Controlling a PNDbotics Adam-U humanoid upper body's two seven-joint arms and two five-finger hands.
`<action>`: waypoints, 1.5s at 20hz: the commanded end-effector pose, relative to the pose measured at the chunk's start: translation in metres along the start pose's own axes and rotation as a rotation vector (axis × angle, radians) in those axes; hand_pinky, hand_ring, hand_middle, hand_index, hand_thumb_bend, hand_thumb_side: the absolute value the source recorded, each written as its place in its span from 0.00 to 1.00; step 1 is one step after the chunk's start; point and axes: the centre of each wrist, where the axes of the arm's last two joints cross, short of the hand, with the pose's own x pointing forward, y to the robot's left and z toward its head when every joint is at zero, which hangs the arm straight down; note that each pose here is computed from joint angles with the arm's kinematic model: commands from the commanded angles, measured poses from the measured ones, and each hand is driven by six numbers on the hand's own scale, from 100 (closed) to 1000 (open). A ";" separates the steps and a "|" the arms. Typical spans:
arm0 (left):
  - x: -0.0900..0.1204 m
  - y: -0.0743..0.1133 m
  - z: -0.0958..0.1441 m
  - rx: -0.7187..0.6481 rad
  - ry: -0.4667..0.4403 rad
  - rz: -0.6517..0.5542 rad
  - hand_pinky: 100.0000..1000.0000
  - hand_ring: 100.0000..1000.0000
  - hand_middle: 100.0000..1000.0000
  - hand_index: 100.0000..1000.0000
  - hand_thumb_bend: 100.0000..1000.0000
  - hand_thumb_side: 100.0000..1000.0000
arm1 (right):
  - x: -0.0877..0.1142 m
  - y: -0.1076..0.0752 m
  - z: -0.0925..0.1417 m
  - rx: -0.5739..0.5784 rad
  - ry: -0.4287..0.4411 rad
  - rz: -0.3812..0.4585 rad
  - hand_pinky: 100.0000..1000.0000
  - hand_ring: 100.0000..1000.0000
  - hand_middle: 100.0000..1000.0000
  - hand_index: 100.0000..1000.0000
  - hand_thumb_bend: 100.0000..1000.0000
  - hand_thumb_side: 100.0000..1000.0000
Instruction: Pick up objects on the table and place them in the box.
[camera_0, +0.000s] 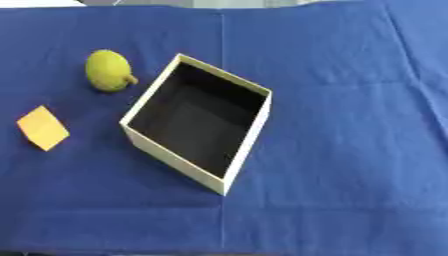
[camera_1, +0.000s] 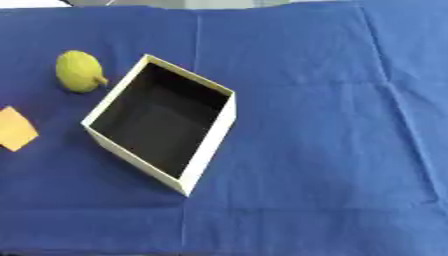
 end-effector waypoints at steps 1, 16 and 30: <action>-0.011 0.018 -0.003 -0.154 0.014 -0.162 0.81 0.80 0.74 0.92 0.23 0.61 | 0.004 -0.007 -0.009 0.010 -0.042 0.027 0.81 0.71 0.69 0.77 0.00 0.64; -0.043 0.009 0.004 -0.727 0.076 -0.262 0.88 0.87 0.83 0.97 0.42 0.67 | 0.004 -0.006 -0.009 0.021 -0.047 0.021 0.81 0.71 0.69 0.77 0.00 0.65; -0.059 -0.010 0.021 -0.733 0.299 -0.358 0.80 0.82 0.68 0.88 0.63 0.74 | 0.005 -0.004 -0.010 0.028 -0.049 0.009 0.81 0.71 0.69 0.76 0.00 0.65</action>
